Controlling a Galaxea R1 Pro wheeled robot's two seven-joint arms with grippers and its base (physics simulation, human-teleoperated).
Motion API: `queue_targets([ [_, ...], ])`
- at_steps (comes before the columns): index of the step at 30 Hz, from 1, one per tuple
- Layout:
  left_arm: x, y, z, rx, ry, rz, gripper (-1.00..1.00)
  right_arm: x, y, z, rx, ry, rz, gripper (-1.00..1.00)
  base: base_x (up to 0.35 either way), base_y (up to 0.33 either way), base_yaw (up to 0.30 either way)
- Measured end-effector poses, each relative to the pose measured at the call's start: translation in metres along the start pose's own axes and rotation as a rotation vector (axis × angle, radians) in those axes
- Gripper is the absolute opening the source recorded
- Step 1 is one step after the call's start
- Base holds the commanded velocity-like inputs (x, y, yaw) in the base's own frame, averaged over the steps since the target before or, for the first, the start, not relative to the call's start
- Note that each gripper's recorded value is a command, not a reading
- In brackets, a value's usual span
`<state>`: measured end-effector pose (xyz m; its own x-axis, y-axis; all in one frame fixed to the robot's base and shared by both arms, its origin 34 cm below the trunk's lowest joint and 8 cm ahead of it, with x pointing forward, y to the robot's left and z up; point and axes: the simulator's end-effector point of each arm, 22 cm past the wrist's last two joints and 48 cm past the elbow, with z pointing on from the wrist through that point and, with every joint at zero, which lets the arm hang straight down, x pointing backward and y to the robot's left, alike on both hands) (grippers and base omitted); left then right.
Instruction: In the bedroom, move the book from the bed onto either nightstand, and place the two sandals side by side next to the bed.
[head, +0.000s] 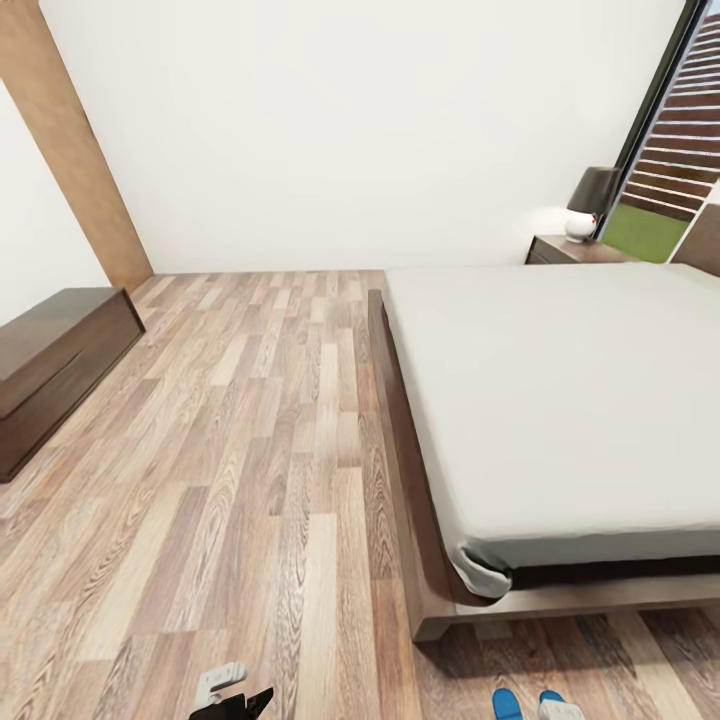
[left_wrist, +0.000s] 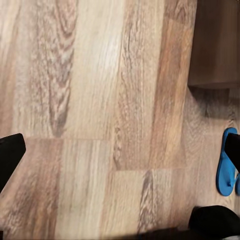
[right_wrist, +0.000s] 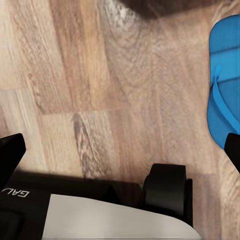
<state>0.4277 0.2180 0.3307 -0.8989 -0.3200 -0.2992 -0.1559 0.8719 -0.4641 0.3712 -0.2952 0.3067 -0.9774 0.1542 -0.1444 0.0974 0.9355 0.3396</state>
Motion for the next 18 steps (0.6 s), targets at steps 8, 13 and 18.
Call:
queue_targets([
  [8,-0.007,-0.008,-0.013,0.000,0.000,0.000,1.00,-0.005,0.006,-0.015,-0.001,0.000,0.002,1.00,0.000,0.000,0.000],
  [13,-0.012,-0.013,-0.020,0.000,0.001,0.001,1.00,-0.008,0.010,-0.024,-0.002,-0.001,0.004,1.00,0.000,0.000,0.000],
  [18,-0.016,-0.018,-0.028,0.000,0.001,0.001,1.00,-0.011,0.013,-0.033,-0.002,-0.001,0.003,1.00,0.000,0.000,0.000],
])
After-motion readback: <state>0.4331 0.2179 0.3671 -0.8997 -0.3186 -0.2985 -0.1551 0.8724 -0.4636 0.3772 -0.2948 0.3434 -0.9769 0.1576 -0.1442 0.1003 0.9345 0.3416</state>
